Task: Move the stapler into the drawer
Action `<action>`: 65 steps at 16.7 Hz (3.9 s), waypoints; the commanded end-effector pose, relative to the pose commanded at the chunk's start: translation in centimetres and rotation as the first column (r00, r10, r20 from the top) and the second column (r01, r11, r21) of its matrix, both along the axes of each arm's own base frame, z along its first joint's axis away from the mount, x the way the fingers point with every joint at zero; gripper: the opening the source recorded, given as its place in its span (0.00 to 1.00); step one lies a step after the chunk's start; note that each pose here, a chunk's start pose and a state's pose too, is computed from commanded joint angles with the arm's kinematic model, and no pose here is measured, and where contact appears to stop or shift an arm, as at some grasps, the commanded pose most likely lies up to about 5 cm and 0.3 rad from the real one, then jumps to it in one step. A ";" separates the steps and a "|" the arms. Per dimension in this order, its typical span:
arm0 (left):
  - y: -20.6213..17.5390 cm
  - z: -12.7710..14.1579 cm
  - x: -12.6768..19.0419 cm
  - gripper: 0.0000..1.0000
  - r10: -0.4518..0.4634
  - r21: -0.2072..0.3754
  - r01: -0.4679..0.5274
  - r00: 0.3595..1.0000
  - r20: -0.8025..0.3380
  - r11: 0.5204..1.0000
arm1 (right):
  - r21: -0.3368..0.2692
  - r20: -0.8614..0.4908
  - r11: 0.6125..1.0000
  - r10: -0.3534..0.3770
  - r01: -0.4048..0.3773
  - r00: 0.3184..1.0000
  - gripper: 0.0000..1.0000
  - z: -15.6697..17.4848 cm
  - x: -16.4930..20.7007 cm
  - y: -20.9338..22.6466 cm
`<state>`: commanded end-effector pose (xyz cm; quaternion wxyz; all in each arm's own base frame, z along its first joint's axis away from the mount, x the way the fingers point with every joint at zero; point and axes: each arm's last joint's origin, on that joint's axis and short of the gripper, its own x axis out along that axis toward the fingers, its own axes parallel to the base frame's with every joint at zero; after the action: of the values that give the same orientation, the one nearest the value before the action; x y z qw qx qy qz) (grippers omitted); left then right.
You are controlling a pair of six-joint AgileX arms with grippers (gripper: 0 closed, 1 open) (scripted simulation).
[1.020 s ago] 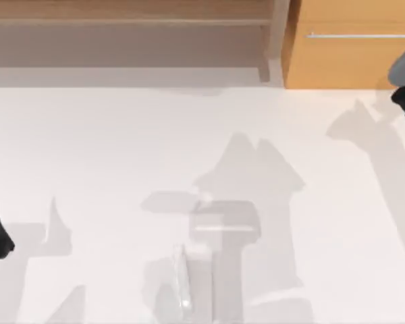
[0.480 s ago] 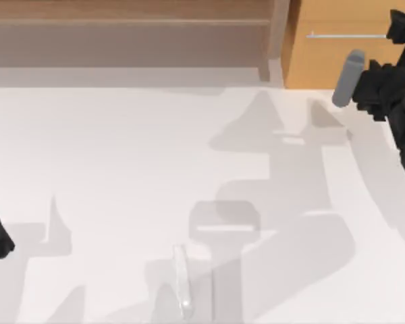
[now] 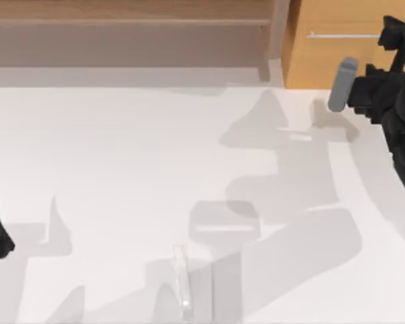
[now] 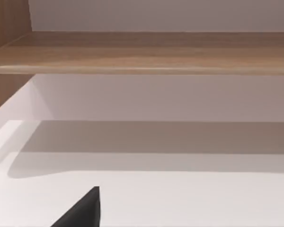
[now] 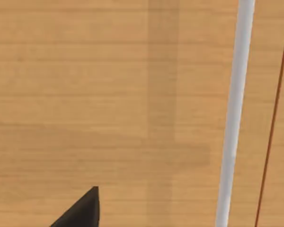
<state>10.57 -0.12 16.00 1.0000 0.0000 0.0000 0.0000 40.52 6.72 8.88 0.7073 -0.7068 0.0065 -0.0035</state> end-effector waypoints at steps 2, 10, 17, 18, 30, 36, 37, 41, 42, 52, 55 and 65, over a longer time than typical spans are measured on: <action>0.0 0.0 0.0 1.00 0.000 0.000 0.000 1.000 0.000 1.000 | 0.000 0.003 1.000 0.003 -0.003 1.000 1.00 0.1 0.3 0.1; 0.0 0.0 0.0 1.00 0.000 0.000 0.000 1.000 0.000 1.000 | -0.001 0.004 1.000 0.004 -0.004 1.000 1.00 0.0 2.6 0.2; 0.0 0.0 0.0 1.00 0.000 0.000 0.000 1.000 0.000 1.000 | -0.001 0.004 1.000 0.004 -0.004 1.000 0.55 0.0 2.6 0.2; 0.0 0.0 0.0 1.00 0.000 0.000 0.000 1.000 0.000 1.000 | -0.001 0.004 1.000 0.004 -0.004 1.000 0.47 0.0 2.6 0.2; 0.0 0.0 0.0 1.00 0.000 0.000 0.000 1.000 0.000 1.000 | -0.001 0.004 1.000 0.004 -0.004 1.000 0.00 0.0 2.6 0.2; 0.0 0.0 0.0 1.00 0.000 0.000 0.000 1.000 0.000 1.000 | -0.001 0.002 1.000 0.007 -0.007 1.000 0.00 0.0 1.7 0.4; 0.0 0.0 0.0 1.00 0.000 0.000 0.000 1.000 0.000 1.000 | -0.002 0.000 1.000 0.005 -0.005 1.000 0.00 -0.1 1.0 0.4; 0.0 0.0 0.0 1.00 0.000 0.000 0.000 1.000 0.000 1.000 | -0.002 -0.009 1.000 0.005 -0.005 1.000 0.00 -0.3 -2.5 0.3; 0.0 0.0 0.0 1.00 0.000 0.000 0.000 1.000 0.000 1.000 | -0.001 -0.006 1.000 0.006 -0.006 1.000 0.00 -0.2 -3.2 0.4; 0.0 0.0 0.0 1.00 0.000 0.000 0.000 1.000 0.000 1.000 | 0.006 0.001 1.000 -0.001 0.001 1.000 0.00 -0.1 -5.8 0.3; 0.0 0.0 0.0 1.00 0.000 0.000 0.000 1.000 0.000 1.000 | 0.005 -0.003 1.000 -0.002 0.002 1.000 0.00 -0.2 -8.3 0.3; 0.0 0.0 0.0 1.00 0.000 0.000 0.000 1.000 0.000 1.000 | -0.005 -0.006 1.000 0.000 0.000 1.000 0.00 -0.3 -11.0 0.3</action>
<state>10.57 -0.12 16.00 1.0000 0.0000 0.0000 0.0000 29.57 7.04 8.57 0.7055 -0.7086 0.0087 -0.0012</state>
